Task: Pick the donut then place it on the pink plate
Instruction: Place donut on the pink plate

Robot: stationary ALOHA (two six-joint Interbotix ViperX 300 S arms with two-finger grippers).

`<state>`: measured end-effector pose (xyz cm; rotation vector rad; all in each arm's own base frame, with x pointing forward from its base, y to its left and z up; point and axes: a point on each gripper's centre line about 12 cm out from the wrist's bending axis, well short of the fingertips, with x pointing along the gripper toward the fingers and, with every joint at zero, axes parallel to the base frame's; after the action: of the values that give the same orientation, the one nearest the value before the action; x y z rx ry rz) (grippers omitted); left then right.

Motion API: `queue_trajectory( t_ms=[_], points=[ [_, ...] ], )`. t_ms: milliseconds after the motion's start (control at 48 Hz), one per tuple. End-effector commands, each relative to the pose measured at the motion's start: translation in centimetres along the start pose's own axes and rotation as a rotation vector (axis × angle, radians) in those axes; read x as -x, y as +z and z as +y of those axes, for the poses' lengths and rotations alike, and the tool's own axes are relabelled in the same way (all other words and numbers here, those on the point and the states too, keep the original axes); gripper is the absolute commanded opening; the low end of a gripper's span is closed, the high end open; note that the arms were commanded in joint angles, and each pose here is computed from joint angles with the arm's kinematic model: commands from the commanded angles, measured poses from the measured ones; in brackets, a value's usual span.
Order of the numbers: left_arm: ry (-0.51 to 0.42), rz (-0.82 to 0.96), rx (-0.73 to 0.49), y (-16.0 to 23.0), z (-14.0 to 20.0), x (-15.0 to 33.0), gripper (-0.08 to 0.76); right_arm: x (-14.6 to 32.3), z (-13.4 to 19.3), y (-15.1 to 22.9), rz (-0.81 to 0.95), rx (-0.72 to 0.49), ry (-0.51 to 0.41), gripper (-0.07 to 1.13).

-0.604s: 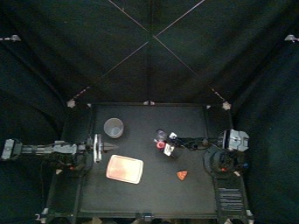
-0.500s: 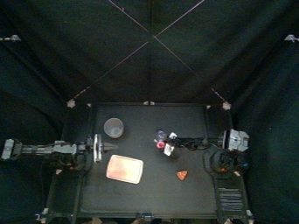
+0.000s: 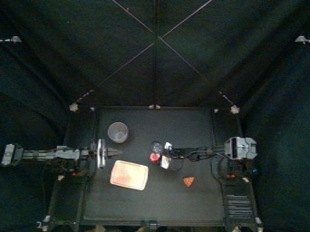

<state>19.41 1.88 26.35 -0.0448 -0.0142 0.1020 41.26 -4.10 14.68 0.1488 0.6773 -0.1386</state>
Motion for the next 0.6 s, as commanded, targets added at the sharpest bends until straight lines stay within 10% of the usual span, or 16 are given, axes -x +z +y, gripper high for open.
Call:
queue_trajectory(
  t_ms=[21, 604],
  points=[
    [0.002, -0.017, 0.0, 0.5, 0.0, -0.2, 0.053, -0.2, 3.1, 3.4, -0.084, 0.037, 0.058, 0.71],
    [-0.002, -0.014, 0.002, 0.4, -0.1, -0.1, 0.053, -8.6, 9.5, 6.8, 0.047, 0.103, 0.14, 0.72]
  ],
)
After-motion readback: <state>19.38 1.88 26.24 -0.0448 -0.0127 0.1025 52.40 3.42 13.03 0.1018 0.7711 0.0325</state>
